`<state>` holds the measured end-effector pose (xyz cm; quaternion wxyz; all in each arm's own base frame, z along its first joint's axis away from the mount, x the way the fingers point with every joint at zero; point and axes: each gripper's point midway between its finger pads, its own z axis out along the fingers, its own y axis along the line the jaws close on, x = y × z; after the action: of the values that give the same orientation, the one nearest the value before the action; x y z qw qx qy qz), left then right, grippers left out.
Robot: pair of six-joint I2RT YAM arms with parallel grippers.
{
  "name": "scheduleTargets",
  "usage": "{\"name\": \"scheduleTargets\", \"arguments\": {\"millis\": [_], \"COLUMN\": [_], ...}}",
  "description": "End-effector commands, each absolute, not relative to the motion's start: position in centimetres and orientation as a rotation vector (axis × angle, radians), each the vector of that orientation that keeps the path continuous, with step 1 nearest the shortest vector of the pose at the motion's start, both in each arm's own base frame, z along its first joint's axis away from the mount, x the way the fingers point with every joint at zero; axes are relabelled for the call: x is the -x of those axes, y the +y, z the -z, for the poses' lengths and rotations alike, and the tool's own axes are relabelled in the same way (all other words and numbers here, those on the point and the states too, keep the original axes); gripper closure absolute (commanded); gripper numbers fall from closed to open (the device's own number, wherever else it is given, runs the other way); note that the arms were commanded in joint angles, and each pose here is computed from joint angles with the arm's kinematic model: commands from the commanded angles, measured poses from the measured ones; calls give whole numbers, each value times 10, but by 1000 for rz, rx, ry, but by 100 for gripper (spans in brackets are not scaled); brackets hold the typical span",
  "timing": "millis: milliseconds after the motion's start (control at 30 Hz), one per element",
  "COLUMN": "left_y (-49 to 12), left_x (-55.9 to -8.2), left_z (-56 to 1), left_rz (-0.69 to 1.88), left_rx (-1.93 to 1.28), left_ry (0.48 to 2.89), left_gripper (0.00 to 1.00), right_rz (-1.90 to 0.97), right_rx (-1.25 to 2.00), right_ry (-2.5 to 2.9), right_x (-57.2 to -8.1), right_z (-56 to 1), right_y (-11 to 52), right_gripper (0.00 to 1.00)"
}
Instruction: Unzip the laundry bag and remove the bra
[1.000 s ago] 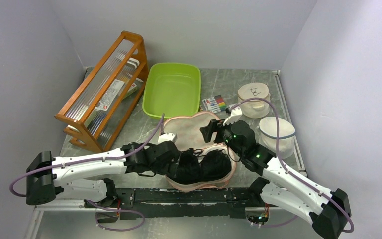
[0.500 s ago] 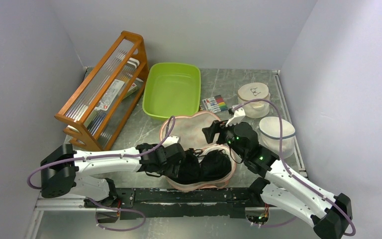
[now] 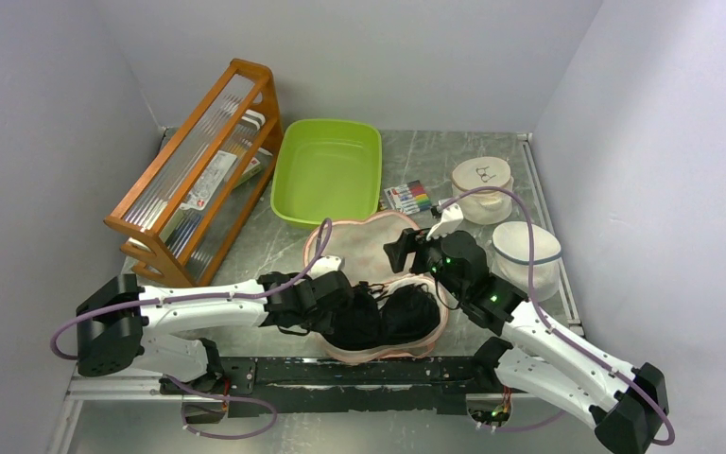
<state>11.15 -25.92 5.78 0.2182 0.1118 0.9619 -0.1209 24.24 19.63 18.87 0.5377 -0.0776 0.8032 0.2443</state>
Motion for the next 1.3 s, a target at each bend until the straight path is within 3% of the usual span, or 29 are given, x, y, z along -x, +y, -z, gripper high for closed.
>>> {"name": "scheduleTargets", "arguments": {"millis": [0,233,500,667,967,1267], "left_y": [-270,-296,-314,-305,-286,-254], "left_x": [-115,-123,-148,-173,-216,-276], "left_z": [-62,-119,-237,-285,-322,-356], "left_rz": [400,592,927,1010,1007,869], "left_rx": [-306,-348,-288,-252,-228,10], "left_ry": [2637,2505,2201,2098,2045,2043], "left_gripper": [66,93,93,93,93,93], "right_rz": [-563,-555,-569,-556,-500,-483], "right_rx": [172,168,100,6,-42,-36], "right_ry": [1866,1843,1712,1604,1605,1612], "right_x": [-248,-245,-236,-227,-221,-223], "right_z": [-202,-219,-260,-285,-283,-282], "right_y": [192,186,166,138,117,118], "right_gripper": [24,24,24,24,24,24]}}
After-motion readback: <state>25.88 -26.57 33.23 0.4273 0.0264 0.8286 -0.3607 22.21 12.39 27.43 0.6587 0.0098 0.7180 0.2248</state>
